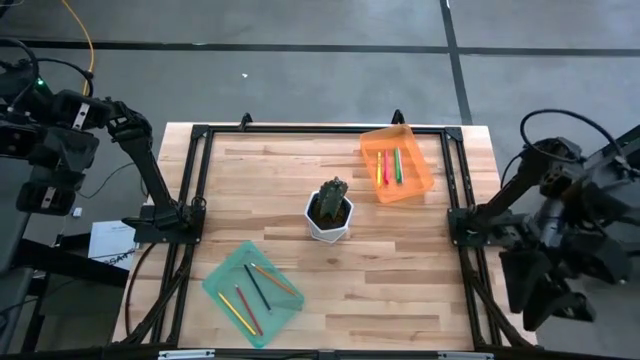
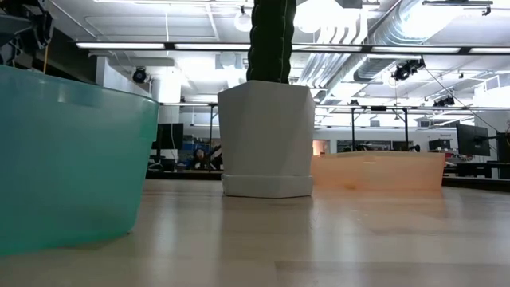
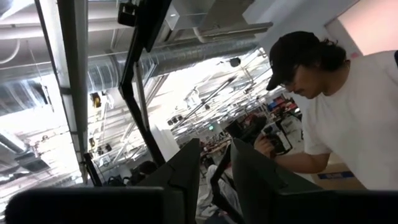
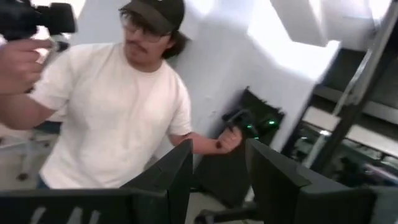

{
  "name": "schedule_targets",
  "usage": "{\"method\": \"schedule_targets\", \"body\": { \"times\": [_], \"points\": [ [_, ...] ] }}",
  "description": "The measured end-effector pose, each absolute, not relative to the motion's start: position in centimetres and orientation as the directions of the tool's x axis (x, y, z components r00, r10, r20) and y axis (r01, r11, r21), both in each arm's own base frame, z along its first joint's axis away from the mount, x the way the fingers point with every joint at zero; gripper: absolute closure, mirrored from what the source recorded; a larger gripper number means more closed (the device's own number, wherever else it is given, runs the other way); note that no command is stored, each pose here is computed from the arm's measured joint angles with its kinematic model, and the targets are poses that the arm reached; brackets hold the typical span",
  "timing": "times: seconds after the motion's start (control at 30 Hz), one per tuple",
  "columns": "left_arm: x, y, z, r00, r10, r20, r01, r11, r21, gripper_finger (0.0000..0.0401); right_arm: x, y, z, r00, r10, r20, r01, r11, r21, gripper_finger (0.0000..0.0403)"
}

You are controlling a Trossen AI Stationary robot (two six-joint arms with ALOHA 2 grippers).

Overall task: Sort pens & pencils
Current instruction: Return to Home Position

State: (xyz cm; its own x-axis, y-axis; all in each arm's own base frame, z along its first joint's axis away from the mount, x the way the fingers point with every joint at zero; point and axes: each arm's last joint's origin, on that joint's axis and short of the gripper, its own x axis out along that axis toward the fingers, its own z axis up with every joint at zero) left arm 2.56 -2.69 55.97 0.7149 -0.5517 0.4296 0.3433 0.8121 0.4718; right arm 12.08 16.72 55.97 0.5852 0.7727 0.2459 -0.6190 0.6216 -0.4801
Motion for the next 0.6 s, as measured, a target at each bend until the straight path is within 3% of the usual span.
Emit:
{"method": "schedule_targets", "body": {
  "times": [0.2, 0.6],
  "points": [
    [2.6, -2.7, 56.0, 0.715, -0.549, 0.433, 0.339, 0.813, 0.473, 0.0322, 12.5, 15.6, 55.2, 0.540, 0.829, 0.148, -0.709, 0.542, -0.451, 0.0261],
    [2.5, -2.6, 56.1, 0.713, -0.544, 0.442, 0.320, 0.814, 0.485, 0.0323, 11.4, 12.0, 55.5, 0.601, 0.790, 0.122, -0.728, 0.604, -0.324, 0.0261]
  ]
}}
